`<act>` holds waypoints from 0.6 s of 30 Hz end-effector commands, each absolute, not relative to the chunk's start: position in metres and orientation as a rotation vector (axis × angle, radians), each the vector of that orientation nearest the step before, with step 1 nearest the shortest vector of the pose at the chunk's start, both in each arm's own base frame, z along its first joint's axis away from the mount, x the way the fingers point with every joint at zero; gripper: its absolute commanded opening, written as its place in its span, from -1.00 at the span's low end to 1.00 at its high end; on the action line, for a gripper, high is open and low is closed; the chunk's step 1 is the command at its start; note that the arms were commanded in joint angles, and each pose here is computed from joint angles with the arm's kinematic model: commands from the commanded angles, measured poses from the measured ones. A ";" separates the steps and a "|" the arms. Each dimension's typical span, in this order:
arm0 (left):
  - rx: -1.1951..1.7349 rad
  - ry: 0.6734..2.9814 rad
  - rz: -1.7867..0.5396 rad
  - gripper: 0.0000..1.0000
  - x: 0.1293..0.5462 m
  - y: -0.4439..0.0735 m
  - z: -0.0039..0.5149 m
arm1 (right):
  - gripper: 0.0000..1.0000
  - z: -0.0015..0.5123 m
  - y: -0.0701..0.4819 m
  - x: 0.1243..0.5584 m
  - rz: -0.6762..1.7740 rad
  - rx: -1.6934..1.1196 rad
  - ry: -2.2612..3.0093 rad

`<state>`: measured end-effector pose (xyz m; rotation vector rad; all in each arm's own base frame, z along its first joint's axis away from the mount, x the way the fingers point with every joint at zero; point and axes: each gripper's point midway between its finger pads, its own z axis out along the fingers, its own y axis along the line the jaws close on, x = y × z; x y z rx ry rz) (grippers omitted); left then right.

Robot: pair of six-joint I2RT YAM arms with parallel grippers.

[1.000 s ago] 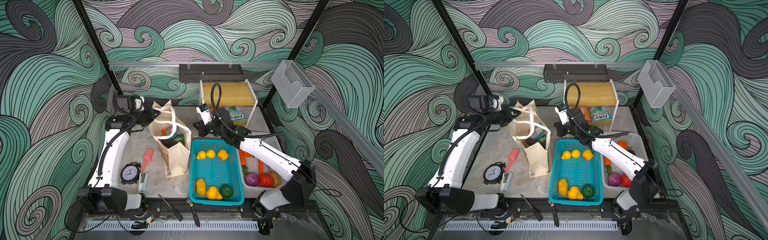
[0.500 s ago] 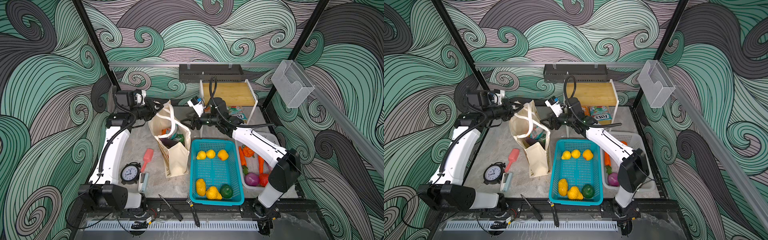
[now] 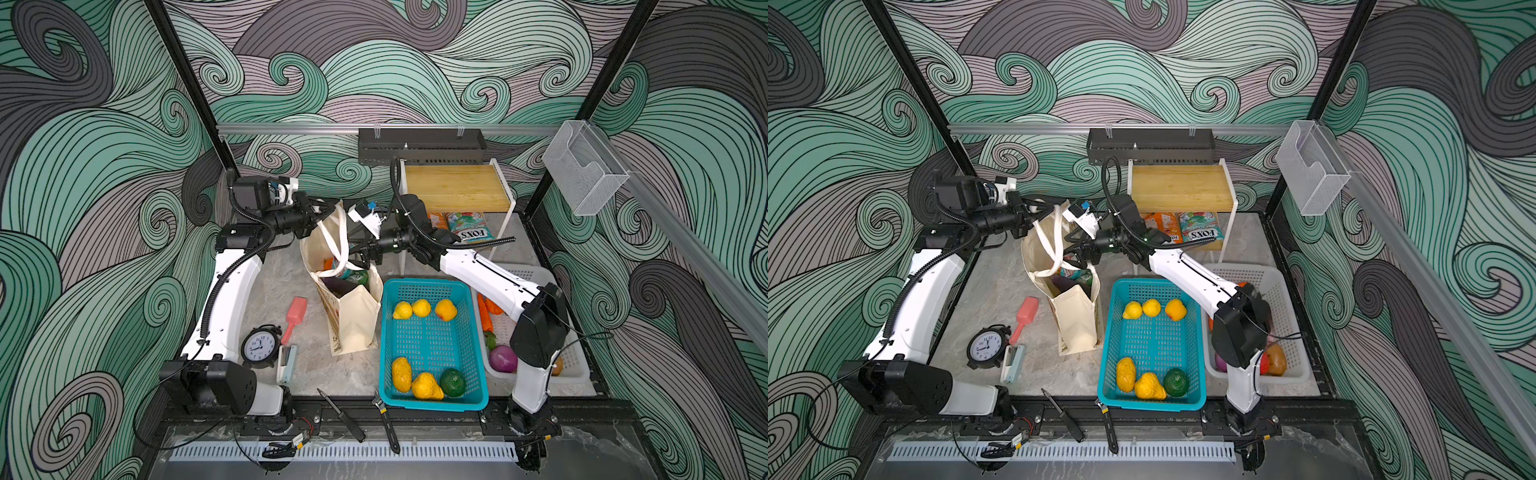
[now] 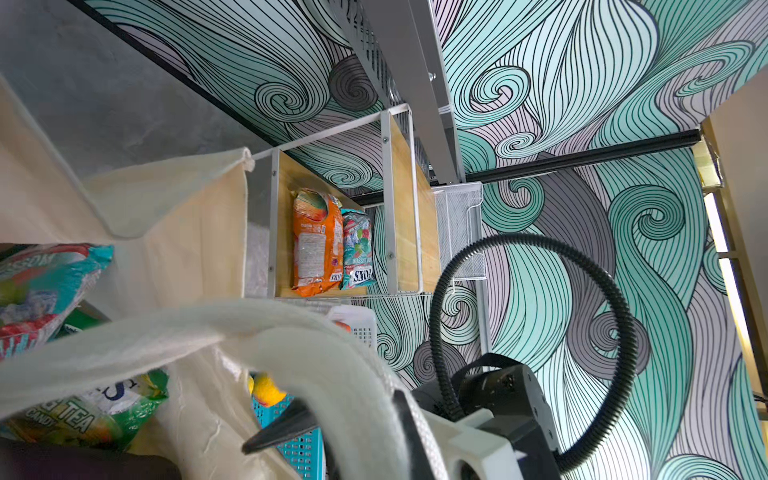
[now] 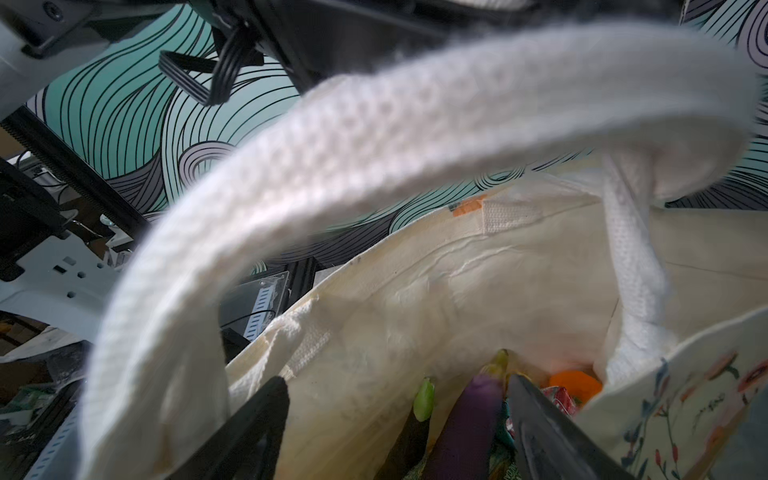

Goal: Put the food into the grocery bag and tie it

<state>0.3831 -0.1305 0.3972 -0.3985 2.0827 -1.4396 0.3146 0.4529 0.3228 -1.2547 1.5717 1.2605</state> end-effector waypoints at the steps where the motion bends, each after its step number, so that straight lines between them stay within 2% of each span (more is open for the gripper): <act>1: -0.290 1.996 -1.499 -1.00 0.368 -0.139 0.436 | 0.63 0.311 0.459 0.310 1.293 -1.310 1.599; 6: -0.296 2.013 -1.546 -1.00 0.364 -0.147 0.433 | 0.56 0.301 0.457 0.325 1.215 -1.282 1.650; 11: -0.332 2.046 -1.409 -1.00 0.368 -0.135 0.420 | 0.49 0.302 0.436 0.337 1.173 -1.283 1.689; 14: -0.354 2.046 -1.320 -1.00 0.373 -0.127 0.415 | 0.49 0.298 0.421 0.326 1.167 -1.352 1.744; 18: -0.369 2.071 -1.349 -0.99 0.382 -0.130 0.404 | 0.48 0.296 0.409 0.303 1.237 -1.446 1.769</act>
